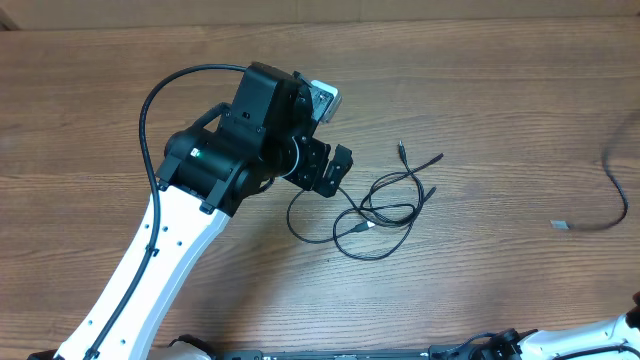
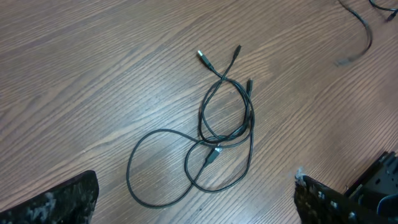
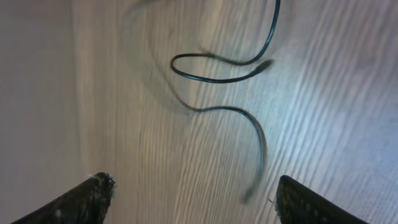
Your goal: Untangle cables
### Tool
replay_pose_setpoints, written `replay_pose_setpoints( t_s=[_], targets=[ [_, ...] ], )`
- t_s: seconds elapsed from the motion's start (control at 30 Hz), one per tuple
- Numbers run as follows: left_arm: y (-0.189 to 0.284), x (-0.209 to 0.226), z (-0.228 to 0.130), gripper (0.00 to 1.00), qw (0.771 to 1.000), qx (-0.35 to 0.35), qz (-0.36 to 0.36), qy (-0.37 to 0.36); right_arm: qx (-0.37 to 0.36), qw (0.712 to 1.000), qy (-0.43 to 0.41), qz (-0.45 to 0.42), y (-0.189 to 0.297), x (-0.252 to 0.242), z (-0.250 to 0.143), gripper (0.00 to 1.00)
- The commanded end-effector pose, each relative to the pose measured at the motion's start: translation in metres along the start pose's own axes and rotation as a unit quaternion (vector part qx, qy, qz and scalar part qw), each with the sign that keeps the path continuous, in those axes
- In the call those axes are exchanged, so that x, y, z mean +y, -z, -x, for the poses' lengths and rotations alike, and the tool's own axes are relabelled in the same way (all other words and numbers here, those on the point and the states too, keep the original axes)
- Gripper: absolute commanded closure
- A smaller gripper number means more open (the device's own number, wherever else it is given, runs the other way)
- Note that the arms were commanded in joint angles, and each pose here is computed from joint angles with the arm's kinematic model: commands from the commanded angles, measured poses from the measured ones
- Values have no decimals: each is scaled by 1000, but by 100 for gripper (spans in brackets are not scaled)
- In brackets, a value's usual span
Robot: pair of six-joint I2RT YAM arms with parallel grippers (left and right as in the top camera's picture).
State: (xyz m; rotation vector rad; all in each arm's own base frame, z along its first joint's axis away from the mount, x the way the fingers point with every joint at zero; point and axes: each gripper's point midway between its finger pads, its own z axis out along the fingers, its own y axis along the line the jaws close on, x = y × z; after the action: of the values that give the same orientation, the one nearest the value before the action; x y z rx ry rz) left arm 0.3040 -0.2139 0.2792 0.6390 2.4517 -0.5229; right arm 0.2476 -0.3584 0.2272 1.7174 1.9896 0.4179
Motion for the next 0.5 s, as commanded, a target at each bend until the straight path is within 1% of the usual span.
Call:
replay_pose_setpoints(
  t_s=[0.0,0.13,0.2,0.27,0.33,0.47],
  targets=[
    [3,7,2,0,1000,-6,8,19,32,998,32,34,-6,24,-18,17],
    [7,29,5,0,996,-14,33,85,84,990,105,35,-24,57,-59,17],
    [10,42,5,0,992,-18,43,120,111,983,146,20,-35,75,-86,17],
    [12,48,4,0,990,-18,45,134,128,976,174,2,-43,86,-107,17],
    [12,49,2,0,989,-14,45,137,153,964,216,9,-53,111,-140,18],
    [12,49,-1,0,986,-9,46,157,201,941,272,29,-64,152,-204,20]
  ],
)
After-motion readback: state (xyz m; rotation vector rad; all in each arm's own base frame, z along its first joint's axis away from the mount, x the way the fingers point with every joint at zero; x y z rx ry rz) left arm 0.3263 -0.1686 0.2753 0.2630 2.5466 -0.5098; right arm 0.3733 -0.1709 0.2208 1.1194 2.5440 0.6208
